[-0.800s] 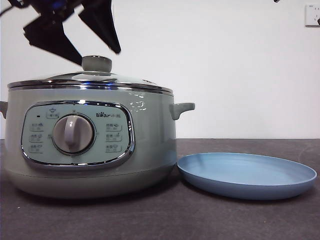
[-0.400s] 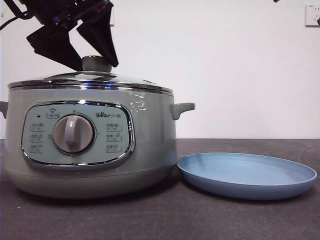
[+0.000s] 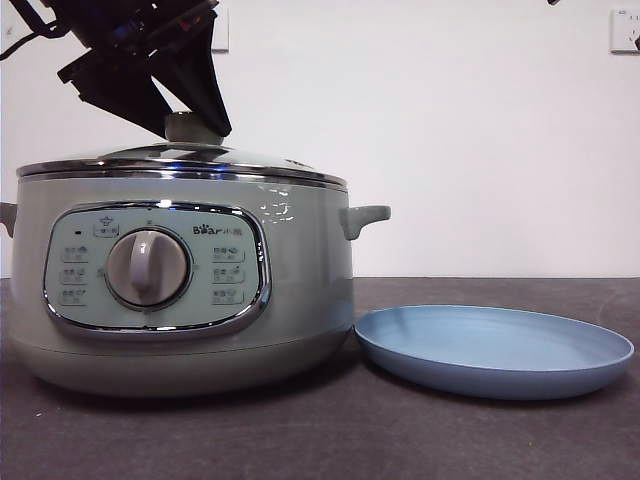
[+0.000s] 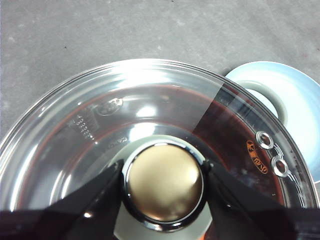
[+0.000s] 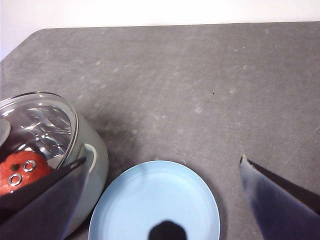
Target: Take the pumpkin out from the steamer,put the pumpkin in the blue plate,close the lid
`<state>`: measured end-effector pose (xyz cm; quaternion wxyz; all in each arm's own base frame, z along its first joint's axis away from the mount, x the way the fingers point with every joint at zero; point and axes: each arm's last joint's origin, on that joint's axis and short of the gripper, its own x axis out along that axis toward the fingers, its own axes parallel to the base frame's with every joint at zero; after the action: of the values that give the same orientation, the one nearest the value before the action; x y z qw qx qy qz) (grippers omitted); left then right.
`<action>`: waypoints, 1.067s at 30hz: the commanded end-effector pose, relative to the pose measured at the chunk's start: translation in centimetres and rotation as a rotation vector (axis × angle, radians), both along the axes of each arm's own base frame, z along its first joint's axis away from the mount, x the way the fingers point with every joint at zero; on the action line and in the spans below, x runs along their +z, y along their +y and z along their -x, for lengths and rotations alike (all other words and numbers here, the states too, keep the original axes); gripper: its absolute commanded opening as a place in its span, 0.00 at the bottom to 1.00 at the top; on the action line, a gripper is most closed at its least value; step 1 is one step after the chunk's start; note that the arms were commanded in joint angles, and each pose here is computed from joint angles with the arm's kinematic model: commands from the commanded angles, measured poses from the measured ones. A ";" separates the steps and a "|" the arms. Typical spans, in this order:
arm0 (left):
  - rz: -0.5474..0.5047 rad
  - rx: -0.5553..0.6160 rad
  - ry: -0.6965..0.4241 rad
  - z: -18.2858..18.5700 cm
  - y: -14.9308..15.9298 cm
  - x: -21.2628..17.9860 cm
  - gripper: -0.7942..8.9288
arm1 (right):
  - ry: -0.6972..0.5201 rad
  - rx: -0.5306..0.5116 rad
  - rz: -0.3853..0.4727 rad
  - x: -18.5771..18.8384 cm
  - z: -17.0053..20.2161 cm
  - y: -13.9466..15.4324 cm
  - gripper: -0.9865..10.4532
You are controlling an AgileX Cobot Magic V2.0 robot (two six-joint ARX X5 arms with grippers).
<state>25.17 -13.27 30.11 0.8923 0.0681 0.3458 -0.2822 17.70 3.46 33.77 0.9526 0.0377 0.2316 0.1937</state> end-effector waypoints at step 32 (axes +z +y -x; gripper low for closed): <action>0.046 0.441 -0.584 13.6 8.5 11.1 0.07 | 0.138 0.716 0.128 -0.3 -6.5 17.7 0.53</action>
<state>11.94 -5.01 40.46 0.9906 0.0552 0.1056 -0.0665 23.87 20.57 33.54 0.8097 -0.0753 0.3115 0.4915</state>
